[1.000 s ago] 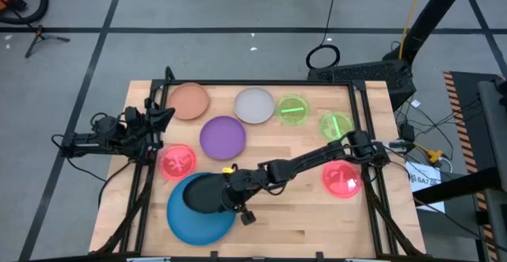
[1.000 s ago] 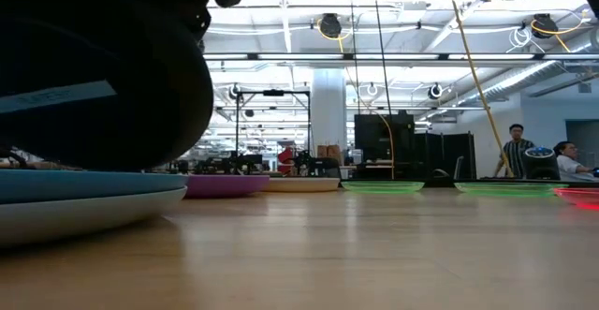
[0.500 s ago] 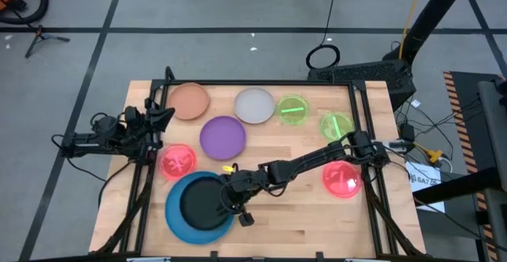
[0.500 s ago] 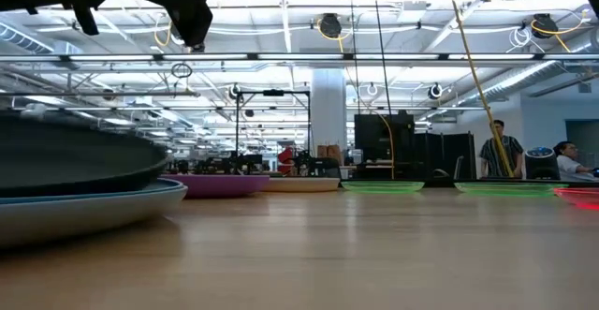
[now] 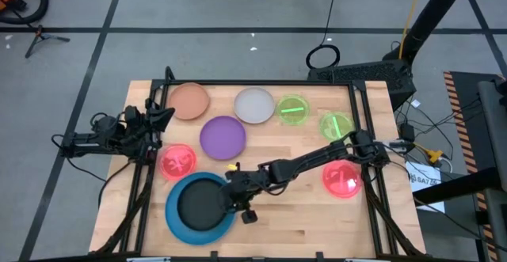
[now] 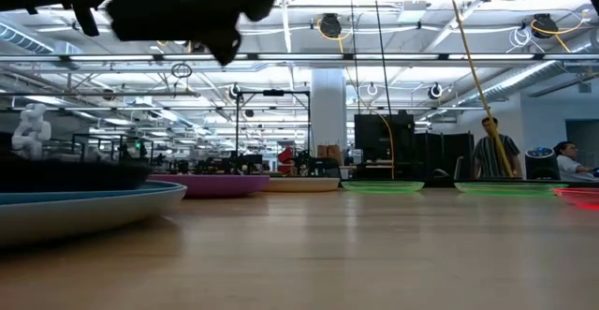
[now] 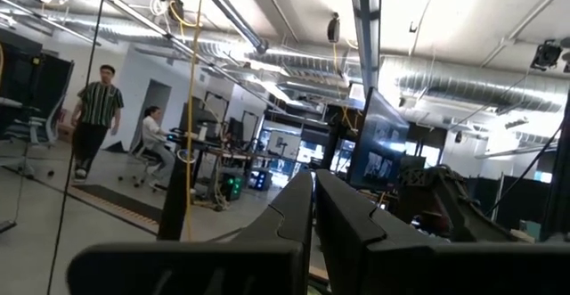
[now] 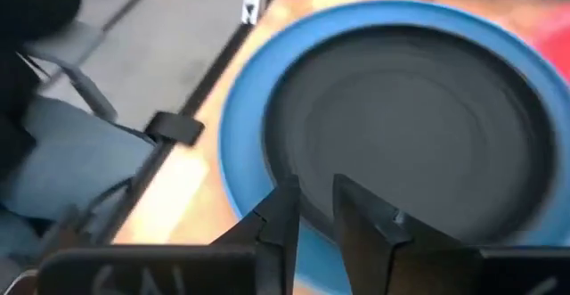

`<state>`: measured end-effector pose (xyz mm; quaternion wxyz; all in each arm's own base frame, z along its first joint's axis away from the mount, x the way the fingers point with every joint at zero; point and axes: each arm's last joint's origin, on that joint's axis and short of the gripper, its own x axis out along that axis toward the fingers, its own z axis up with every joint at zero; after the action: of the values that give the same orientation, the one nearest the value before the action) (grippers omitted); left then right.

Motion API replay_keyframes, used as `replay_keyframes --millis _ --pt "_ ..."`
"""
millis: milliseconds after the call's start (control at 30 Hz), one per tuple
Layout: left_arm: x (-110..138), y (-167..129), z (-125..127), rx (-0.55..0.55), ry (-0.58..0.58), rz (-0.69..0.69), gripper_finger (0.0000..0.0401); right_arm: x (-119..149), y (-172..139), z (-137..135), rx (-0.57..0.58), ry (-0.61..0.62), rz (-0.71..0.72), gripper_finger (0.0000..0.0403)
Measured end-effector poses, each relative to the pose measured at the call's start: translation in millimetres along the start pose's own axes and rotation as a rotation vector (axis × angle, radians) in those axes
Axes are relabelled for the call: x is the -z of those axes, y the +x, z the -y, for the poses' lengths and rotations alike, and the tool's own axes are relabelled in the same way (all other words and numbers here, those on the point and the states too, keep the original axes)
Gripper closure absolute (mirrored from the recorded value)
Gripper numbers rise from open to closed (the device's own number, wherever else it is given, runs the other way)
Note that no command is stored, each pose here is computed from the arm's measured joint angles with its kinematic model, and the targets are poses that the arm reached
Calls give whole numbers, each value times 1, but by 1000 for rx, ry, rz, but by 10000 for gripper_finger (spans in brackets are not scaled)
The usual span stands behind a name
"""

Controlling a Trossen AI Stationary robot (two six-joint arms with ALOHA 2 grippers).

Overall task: Stack plastic plates
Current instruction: Stack the purple plate on the black plate

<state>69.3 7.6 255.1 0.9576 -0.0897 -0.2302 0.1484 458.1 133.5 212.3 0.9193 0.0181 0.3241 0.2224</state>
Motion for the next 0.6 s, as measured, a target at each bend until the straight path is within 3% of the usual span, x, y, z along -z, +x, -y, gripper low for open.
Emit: replay_keyframes --millis 267,400,600 --pt "0 0 0 3 -49 -4 377 14 -39 -12 248 -33 -289 349" --pt "1 0 0 2 -64 -12 377 25 -63 -18 311 -45 -298 356" --pt "8 11 3 -2 -59 -50 377 54 -102 -24 339 -58 -161 366"
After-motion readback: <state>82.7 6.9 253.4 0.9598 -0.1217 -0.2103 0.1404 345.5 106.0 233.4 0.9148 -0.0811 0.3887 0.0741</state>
